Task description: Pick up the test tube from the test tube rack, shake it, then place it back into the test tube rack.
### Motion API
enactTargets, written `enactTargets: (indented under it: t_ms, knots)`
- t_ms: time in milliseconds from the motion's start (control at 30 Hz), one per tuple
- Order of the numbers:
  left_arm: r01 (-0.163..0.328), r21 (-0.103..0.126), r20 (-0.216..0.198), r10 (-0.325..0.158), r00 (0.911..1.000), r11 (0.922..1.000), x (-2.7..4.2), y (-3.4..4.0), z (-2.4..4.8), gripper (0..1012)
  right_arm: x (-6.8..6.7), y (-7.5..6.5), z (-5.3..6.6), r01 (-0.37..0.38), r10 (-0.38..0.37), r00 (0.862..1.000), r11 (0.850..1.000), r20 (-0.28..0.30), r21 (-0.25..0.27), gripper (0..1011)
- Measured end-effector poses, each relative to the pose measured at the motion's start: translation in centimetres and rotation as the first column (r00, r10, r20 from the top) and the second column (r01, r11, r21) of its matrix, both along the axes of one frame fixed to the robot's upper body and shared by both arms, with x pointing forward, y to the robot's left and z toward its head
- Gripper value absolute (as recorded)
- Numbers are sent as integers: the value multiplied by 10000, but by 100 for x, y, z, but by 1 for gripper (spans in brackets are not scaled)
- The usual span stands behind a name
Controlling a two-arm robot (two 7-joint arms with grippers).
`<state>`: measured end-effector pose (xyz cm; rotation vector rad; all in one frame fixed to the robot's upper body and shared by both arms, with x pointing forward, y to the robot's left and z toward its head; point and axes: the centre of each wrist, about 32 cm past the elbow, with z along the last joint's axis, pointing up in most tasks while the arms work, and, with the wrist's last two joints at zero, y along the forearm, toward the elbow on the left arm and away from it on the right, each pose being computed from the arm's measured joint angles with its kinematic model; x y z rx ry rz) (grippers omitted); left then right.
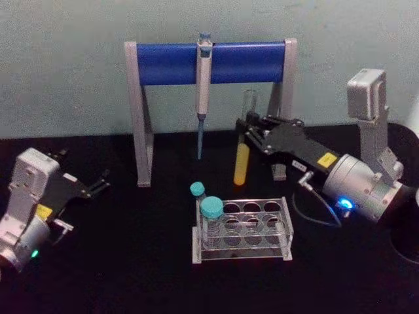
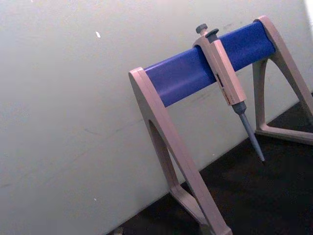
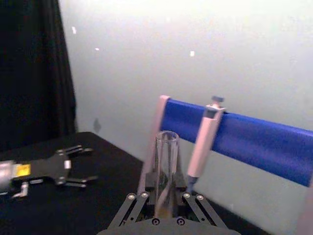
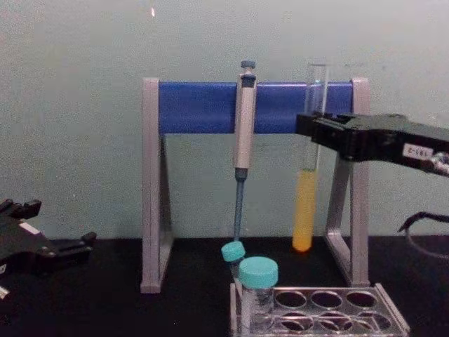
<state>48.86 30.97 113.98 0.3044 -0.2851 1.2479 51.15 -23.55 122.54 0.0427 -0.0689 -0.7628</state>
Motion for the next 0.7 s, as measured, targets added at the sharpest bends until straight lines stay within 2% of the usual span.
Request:
enactTargets:
  t_ms: [200,467,700]
  knots:
    - [0,0,-1,0,10000,10000,0,0,0,1001,36,-76,11,451,-450,9990,9989,67,-89,229]
    - [0,0,0,0,10000,10000,0,0,0,1001,29,-128,10,592,-591,9982,9981,63,-167,229]
    - [-1,0,0,1,10000,10000,0,0,0,1001,-36,-219,28,813,-809,9966,9961,129,-348,229]
